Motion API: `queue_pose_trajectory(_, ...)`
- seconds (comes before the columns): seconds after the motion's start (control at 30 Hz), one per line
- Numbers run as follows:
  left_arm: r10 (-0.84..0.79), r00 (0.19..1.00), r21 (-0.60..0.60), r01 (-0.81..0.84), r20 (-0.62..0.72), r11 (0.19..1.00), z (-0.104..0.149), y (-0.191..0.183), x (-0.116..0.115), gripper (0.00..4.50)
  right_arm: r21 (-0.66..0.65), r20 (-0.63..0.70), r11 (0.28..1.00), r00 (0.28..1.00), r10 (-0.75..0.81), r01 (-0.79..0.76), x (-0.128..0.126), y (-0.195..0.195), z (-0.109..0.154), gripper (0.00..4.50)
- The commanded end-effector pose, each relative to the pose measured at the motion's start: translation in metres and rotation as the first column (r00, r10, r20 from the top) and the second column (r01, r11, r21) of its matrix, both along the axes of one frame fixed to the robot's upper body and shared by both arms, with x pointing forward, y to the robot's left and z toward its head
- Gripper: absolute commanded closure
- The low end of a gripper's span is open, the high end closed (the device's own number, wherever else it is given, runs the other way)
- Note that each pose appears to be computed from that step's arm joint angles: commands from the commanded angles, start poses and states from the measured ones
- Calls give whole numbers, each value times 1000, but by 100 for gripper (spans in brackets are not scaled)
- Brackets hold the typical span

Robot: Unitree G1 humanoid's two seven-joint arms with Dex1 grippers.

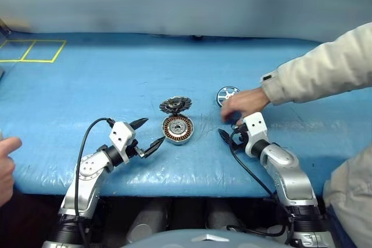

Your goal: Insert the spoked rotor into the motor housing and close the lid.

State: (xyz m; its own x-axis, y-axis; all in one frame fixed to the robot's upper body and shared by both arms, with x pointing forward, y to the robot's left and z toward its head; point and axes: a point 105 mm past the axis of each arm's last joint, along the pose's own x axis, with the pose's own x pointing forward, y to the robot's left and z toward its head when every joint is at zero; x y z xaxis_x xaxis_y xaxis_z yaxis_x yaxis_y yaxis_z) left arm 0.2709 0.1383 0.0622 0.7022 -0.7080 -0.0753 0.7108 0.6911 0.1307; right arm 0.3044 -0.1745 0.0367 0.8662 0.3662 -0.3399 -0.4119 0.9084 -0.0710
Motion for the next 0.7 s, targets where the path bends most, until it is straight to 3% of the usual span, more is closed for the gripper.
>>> queue_pose_trajectory(0.03,2,1000,-1,-2,28,1000,3,0,1,0,1,26,1000,999,-24,24,2,-7,6,4)
queue_pose_trajectory(0.3,4,1000,6,-4,29,1000,2,0,2,0,6,14,1000,1000,1,-1,-1,-4,6,4)
queue_pose_trajectory(0.5,7,999,12,-7,31,1000,1,2,4,0,40,-10,993,993,115,-115,-11,13,7,4)
queue_pose_trajectory(0.7,10,999,14,-10,40,1000,2,1,7,0,59,27,985,987,159,-160,-3,31,14,4)
